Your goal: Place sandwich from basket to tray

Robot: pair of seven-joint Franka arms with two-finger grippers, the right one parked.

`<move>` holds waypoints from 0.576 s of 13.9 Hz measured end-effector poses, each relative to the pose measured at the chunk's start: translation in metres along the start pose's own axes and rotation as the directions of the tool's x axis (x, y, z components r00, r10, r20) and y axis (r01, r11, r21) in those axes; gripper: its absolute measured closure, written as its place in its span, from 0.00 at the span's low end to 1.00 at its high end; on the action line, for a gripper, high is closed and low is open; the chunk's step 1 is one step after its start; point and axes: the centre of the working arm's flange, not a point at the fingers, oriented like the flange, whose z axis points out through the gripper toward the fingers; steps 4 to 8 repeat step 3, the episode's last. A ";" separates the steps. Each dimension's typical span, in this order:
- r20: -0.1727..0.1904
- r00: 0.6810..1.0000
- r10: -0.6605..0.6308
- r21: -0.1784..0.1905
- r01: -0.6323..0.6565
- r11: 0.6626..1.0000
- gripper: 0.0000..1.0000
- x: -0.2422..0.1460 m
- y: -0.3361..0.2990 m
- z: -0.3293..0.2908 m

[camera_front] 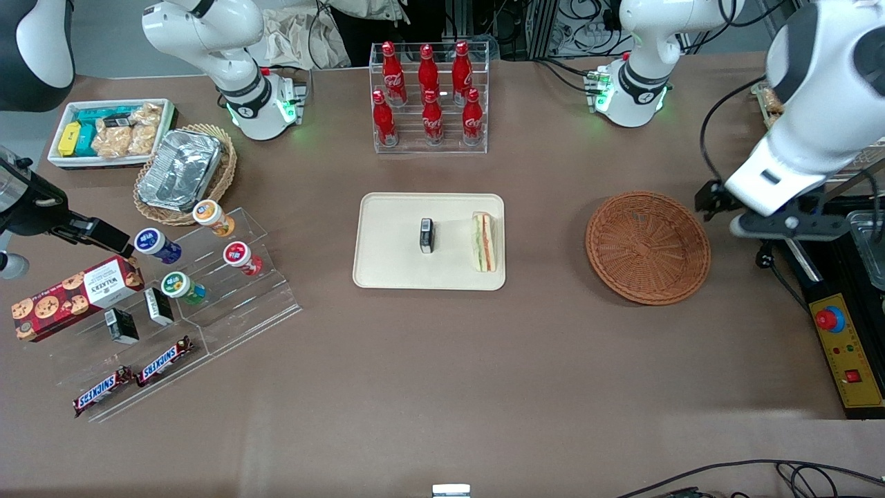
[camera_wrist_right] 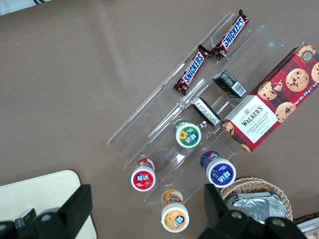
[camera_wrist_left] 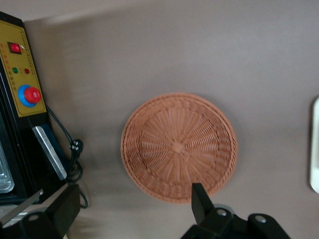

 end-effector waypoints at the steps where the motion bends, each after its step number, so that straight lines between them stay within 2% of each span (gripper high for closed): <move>1: -0.019 1.000 -0.008 -0.029 0.007 1.000 0.00 -0.006 -0.005 -0.014; 3: -0.042 0.999 -0.016 -0.058 0.014 0.998 0.00 -0.015 -0.011 -0.044; 8: -0.042 0.999 -0.016 -0.058 0.014 0.998 0.00 -0.015 -0.011 -0.044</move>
